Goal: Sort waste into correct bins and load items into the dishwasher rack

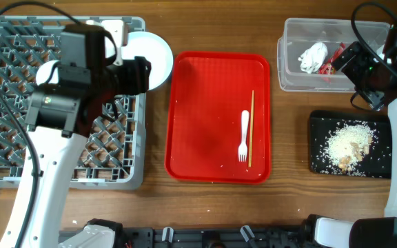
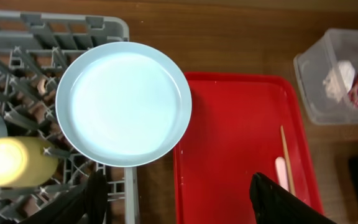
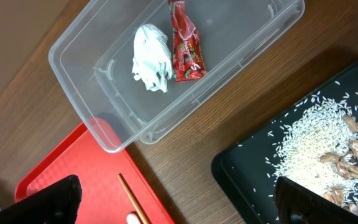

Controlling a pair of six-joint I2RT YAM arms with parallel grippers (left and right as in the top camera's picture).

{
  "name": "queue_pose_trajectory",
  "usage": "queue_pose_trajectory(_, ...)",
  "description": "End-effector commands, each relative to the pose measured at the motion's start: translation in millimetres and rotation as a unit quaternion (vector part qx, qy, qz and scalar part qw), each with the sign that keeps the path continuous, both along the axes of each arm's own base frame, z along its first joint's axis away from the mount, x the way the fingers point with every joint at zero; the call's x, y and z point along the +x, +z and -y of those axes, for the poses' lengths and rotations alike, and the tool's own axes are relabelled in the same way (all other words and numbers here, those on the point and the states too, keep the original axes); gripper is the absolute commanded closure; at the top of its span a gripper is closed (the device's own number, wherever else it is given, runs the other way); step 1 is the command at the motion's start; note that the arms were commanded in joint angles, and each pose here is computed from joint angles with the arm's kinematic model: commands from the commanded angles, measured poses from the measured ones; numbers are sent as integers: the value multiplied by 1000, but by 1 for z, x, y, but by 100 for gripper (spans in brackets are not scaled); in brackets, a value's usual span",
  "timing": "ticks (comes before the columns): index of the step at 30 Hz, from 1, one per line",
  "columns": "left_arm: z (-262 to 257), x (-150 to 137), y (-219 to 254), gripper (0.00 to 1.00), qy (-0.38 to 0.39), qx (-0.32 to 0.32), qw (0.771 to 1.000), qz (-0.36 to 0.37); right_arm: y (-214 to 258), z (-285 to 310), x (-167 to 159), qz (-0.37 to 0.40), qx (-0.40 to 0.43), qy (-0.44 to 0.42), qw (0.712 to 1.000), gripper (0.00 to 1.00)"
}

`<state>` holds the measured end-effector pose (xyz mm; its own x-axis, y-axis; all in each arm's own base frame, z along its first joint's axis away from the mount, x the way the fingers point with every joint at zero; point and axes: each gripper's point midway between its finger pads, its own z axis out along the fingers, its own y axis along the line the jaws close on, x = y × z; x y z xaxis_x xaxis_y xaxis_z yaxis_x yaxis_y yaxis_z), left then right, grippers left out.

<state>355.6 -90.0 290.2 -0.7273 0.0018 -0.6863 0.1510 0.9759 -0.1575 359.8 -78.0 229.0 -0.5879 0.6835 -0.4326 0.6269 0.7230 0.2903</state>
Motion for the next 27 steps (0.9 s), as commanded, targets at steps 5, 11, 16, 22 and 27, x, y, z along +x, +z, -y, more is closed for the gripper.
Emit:
queue_pose_trajectory(5,31,0,18,47,-73,221,968,93,7,4,-1,7,-15,2,1000,0)
queue_pose_trajectory(11,110,12,-18,96,-134,251,953,101,7,4,-1,7,-16,2,1000,0)
queue_pose_trajectory(16,145,30,-94,96,-162,295,941,46,7,4,-1,7,-15,2,1000,0)
queue_pose_trajectory(22,135,53,-167,96,-121,402,908,4,7,4,-1,7,-16,2,1000,0)
queue_pose_trajectory(27,127,61,-193,96,-106,443,890,-6,7,4,-1,7,-16,2,1000,0)
